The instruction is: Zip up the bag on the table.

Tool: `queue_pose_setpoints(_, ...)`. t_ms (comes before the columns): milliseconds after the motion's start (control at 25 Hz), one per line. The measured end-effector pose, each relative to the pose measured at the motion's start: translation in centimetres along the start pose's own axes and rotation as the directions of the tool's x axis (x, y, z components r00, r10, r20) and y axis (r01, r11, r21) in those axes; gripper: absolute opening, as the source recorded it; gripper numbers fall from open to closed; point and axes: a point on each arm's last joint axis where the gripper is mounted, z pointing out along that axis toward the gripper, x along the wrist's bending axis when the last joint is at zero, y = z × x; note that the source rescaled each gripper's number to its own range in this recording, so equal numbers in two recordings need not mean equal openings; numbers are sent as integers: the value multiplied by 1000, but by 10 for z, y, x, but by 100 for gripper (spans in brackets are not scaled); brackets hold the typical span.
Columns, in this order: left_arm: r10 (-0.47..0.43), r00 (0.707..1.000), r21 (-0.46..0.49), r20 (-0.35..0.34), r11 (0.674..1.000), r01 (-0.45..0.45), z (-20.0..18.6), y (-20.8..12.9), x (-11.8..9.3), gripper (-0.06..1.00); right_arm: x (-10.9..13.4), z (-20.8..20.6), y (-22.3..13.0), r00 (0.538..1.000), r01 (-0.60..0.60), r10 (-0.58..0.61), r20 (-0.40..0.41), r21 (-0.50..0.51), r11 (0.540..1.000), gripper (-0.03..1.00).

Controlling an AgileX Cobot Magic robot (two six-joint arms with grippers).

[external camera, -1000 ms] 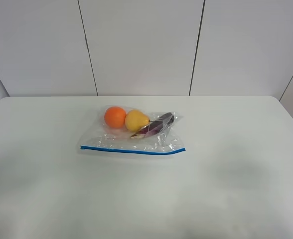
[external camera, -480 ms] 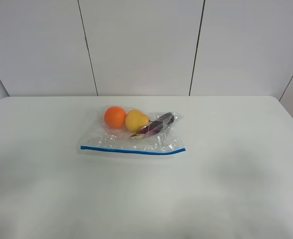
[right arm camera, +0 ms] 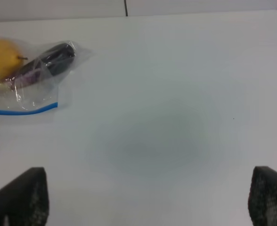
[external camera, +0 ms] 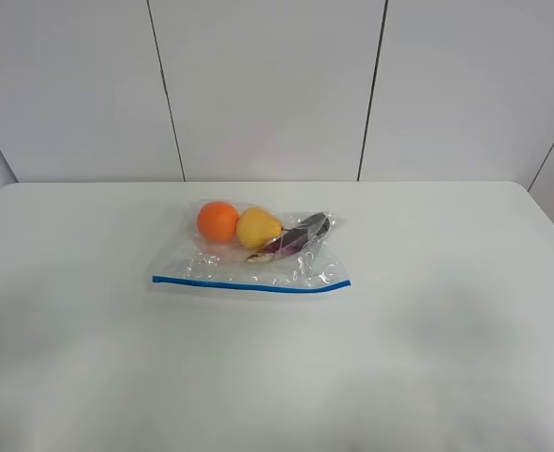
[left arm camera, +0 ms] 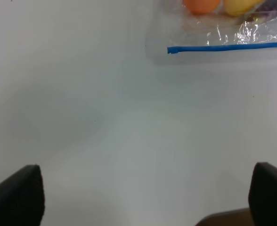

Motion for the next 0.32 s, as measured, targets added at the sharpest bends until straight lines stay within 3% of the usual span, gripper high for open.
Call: queue_pose_setpoints(320,0,1000,0,0,1000,0,0,0,0,100,0,0,0,1000,2,-2,3,1,1000,91)
